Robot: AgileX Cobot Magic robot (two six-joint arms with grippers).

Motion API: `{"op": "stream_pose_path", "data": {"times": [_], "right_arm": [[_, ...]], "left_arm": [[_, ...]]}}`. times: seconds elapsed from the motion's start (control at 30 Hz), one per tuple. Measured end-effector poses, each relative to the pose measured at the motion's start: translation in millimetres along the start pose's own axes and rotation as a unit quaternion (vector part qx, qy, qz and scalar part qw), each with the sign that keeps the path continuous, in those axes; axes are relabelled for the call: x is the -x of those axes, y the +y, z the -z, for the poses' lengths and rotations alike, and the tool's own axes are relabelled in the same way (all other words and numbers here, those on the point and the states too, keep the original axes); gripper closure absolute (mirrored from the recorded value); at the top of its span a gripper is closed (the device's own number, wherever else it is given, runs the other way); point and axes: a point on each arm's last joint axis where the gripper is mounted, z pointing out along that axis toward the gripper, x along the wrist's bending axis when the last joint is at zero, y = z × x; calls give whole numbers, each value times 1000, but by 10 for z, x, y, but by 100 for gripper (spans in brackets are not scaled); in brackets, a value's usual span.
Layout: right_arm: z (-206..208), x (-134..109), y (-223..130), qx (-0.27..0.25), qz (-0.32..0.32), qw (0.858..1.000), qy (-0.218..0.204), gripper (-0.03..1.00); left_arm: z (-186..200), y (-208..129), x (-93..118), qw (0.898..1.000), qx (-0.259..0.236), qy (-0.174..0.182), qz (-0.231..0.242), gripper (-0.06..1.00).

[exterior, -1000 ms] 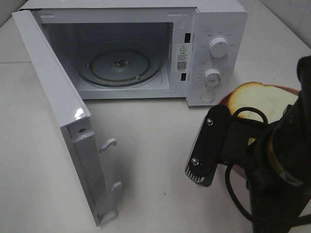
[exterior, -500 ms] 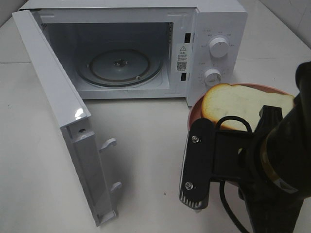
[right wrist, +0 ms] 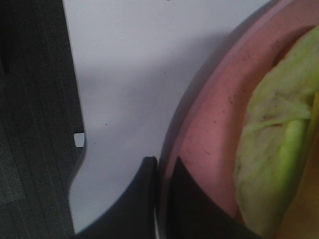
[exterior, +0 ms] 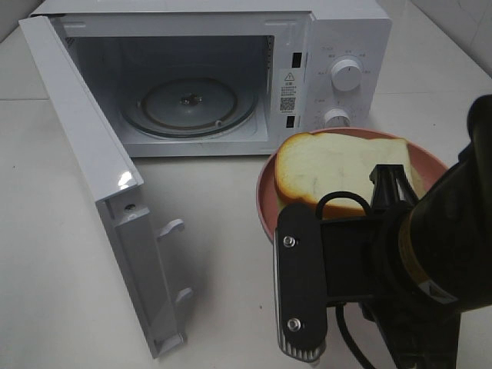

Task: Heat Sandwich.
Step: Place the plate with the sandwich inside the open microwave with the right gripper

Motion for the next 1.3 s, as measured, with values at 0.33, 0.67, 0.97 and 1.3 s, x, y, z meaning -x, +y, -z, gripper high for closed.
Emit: {"op": "stream_pose_path", "data": {"times": [0.33, 0.67, 0.97, 1.3], "right_arm": [[-5, 11, 38, 22, 21, 1000, -8, 94], [-57, 96, -17, 19, 69, 997, -7, 94], [-112, 231, -91, 17, 119, 993, -12, 94], [-160, 336, -106, 54, 174, 983, -11, 94]], "left_arm": [[0, 0, 0, 1000, 0, 0, 0, -5], [0, 0, 0, 1000, 0, 0, 0, -5], [0, 0, 0, 1000, 0, 0, 0, -5], [0, 0, 0, 1000, 0, 0, 0, -5]]}}
